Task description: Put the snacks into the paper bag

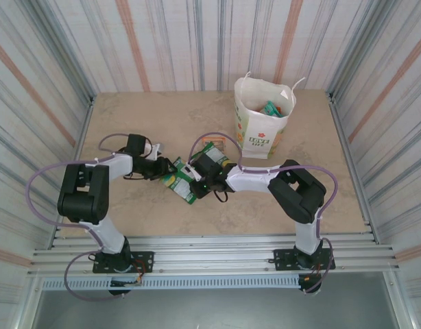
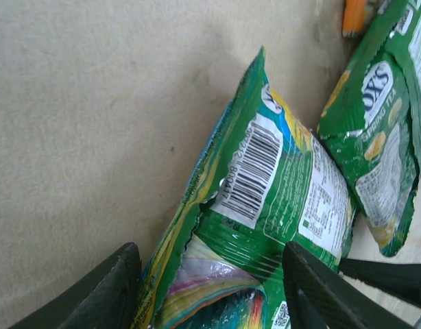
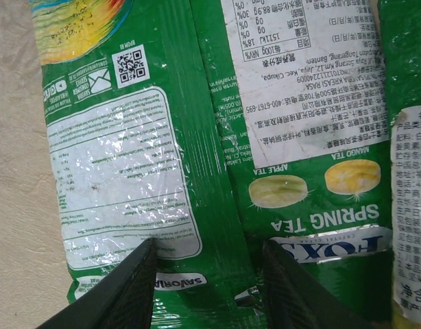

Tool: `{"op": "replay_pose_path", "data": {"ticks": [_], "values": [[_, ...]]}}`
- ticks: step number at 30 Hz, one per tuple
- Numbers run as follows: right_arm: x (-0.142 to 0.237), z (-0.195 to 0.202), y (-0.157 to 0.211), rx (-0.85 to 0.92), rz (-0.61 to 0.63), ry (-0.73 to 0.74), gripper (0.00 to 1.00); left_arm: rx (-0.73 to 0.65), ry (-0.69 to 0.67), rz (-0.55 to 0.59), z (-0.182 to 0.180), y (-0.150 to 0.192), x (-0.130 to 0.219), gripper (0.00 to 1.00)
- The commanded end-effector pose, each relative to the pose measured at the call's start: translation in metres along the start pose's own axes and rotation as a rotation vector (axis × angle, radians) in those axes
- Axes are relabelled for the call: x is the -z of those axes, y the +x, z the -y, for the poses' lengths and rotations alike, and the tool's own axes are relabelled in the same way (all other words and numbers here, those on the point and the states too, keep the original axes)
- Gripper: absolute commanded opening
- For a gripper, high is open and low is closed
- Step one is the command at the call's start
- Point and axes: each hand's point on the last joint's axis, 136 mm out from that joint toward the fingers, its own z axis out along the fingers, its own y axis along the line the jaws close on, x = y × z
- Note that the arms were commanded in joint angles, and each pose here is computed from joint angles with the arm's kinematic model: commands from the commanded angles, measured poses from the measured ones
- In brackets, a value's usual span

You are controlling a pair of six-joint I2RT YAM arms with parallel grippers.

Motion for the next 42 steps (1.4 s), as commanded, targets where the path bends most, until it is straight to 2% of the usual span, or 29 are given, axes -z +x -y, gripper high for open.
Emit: {"op": "replay_pose_path", "data": {"ticks": [1,7,10,14,20,26,33,42], "values": [[-0.010,0.002,0.012,0.023,-0.048,0.020,0.43,-0.058,0.059,-0.107,0.015,0.021,-0.007,0.55],[-0.009,0.003,0.011,0.020,-0.042,0.025,0.43,-0.086,0.058,-0.142,0.021,0.025,-0.012,0.43],[-0.001,0.003,0.002,0.024,-0.004,0.033,0.43,-0.129,0.038,-0.116,0.026,0.022,-0.007,0.35],[0.014,0.001,-0.012,0.033,0.054,0.033,0.45,-0.165,0.033,-0.073,0.034,0.016,0.004,0.16],[0.043,0.002,-0.029,0.039,0.162,0.043,0.51,-0.236,0.013,-0.012,0.050,0.012,0.029,0.03],[0.079,-0.001,-0.046,0.038,0.286,0.009,0.57,-0.347,0.017,0.080,0.074,0.010,0.066,0.00],[0.127,0.000,-0.060,0.076,0.417,-0.032,0.61,-0.590,0.062,0.197,0.117,0.012,0.114,0.00],[0.190,0.008,-0.064,0.164,0.544,-0.098,0.65,-0.915,0.208,0.256,0.172,0.037,0.140,0.00]]}}
